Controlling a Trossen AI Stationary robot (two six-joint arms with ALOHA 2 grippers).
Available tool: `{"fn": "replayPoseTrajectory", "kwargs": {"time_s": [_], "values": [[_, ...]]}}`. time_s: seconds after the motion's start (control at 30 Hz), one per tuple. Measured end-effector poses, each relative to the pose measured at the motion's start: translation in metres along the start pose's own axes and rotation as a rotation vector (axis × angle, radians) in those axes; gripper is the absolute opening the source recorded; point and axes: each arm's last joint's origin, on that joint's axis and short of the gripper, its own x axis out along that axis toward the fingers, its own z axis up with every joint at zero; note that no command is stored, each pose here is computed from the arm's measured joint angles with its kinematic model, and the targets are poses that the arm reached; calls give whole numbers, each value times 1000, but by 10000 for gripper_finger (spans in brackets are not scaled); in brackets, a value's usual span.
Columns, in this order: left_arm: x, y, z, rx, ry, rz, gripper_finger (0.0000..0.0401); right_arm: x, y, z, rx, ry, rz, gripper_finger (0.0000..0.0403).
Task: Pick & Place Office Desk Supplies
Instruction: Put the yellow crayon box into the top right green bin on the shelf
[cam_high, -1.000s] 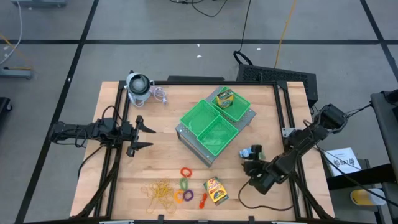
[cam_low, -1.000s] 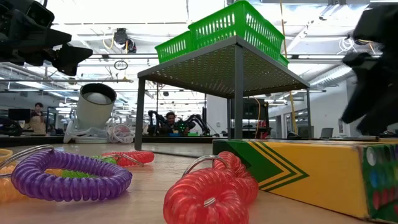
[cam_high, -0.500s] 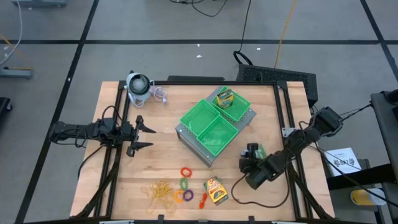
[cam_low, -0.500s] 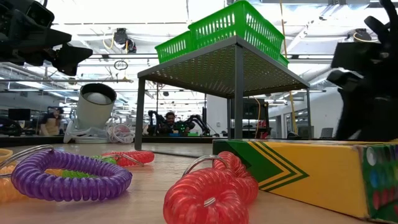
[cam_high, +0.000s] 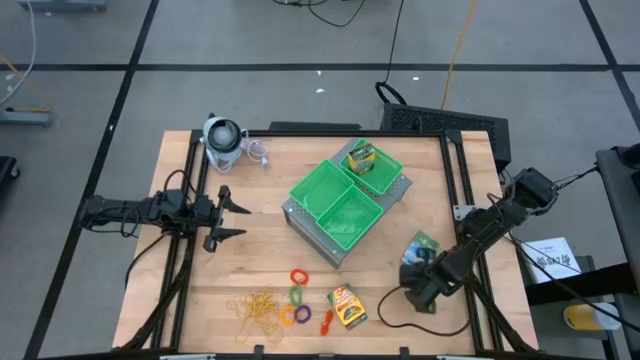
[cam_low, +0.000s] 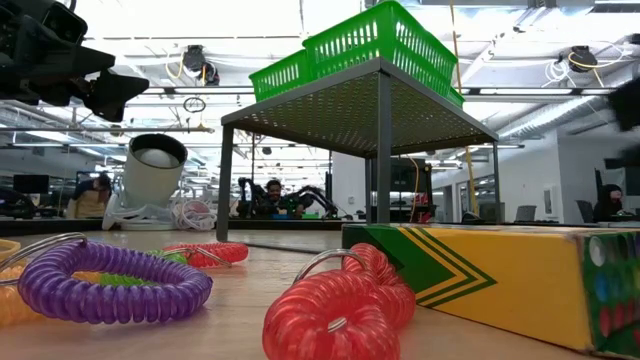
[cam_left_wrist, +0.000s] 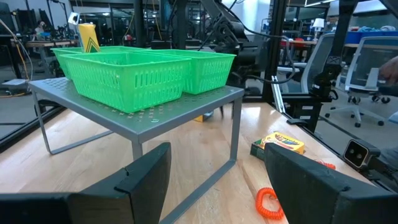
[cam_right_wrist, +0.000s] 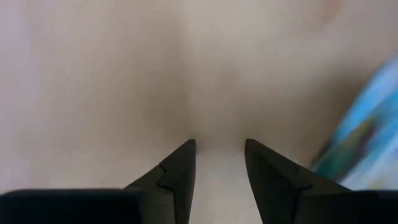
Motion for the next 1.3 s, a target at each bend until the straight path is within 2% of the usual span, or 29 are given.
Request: {"fn": "replayPoseTrajectory", "kwargs": {"time_s": [0.13,0.23,0.37,0.53,0.6,0.7,0.77,0.87,0.93,1.1,1.2,1.3], "values": [[0,0,0,0,1,0,264,-7,4,-11,97,98,62,129],[0,0,0,0,0,0,264,-10,7,-21,119,148,76,123],[0,0,0,0,0,2,264,-20,22,-23,112,65,223,109],[0,0,0,0,1,4,264,-38,51,-8,114,-244,506,98],[0,0,0,0,0,5,264,-47,59,1,24,-421,580,96],[0,0,0,0,0,4,264,-58,65,13,-177,-668,609,93],[0,0,0,0,0,4,264,-63,67,16,-251,-804,601,94],[0,0,0,0,0,5,264,-76,70,24,-248,-1010,587,100],[0,0,0,0,1,4,264,-86,72,27,-249,-1108,625,108],[0,0,0,0,0,4,264,-123,94,28,-394,-1193,625,148],[0,0,0,0,1,4,264,-153,113,26,-480,-1179,469,177],[0,0,0,0,0,4,264,-170,124,24,-517,-1112,227,198]]}}
